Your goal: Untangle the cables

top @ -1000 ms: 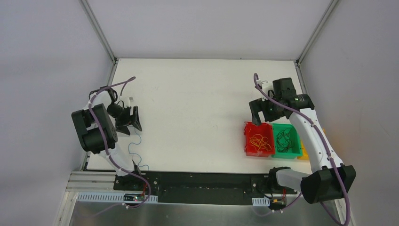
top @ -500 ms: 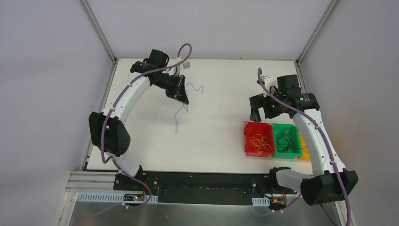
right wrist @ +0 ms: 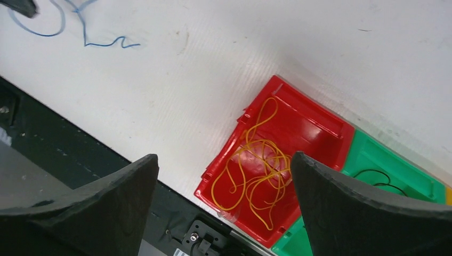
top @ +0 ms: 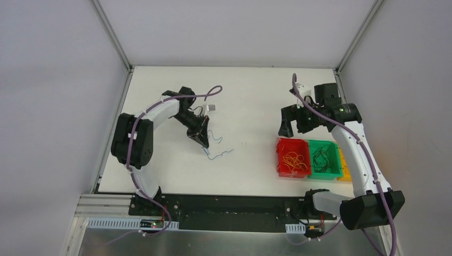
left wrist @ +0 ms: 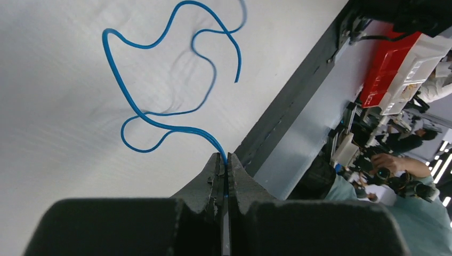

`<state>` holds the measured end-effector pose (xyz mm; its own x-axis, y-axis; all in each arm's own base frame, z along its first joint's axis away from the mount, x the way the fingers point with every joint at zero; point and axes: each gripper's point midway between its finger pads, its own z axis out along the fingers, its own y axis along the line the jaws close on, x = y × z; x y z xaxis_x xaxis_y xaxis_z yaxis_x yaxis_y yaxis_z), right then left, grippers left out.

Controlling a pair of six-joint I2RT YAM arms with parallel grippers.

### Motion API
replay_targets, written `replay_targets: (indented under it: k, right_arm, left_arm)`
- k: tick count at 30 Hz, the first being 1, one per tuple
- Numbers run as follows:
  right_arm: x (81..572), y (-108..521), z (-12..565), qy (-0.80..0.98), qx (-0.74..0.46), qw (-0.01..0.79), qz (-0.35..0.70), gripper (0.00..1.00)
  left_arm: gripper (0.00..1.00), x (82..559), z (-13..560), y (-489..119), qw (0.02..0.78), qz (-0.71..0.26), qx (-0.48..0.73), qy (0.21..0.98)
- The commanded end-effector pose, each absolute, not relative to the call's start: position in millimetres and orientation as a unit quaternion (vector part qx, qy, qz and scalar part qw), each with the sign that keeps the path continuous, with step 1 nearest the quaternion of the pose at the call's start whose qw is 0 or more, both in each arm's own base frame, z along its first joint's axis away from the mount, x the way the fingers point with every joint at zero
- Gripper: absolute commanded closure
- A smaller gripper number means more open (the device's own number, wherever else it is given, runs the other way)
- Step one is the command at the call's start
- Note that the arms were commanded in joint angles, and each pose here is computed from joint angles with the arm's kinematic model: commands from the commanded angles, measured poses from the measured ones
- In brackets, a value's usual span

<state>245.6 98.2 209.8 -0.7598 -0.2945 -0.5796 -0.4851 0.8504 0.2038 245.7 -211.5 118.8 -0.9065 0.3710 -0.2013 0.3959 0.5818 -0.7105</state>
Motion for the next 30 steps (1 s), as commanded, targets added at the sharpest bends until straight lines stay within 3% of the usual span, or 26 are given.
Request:
replay_targets:
  k: [1,11,19,30]
  right_arm:
    - [228,128,214,0.894,-0.255,0.265,0.257,0.03]
    - [218,212,210,0.756,-0.475,0.381,0.239,0.03]
    - [210,288,184,0.660,-0.607,0.387,0.214,0.09]
    - [194,300,200,0.684,-0.583,0.354,0.258,0.08]
  left_arm:
    - [1.00,229,82,-200,-0.035,-0.390,0.215,0.895]
    - [1.00,220,39,-193,-0.105,-0.367,0.184,0.906]
    - [1.00,219,7,-173,-0.136,-0.296,0.168,0.930]
    - [0.36,235,113,-187,0.014,-0.365,0.203,0.909]
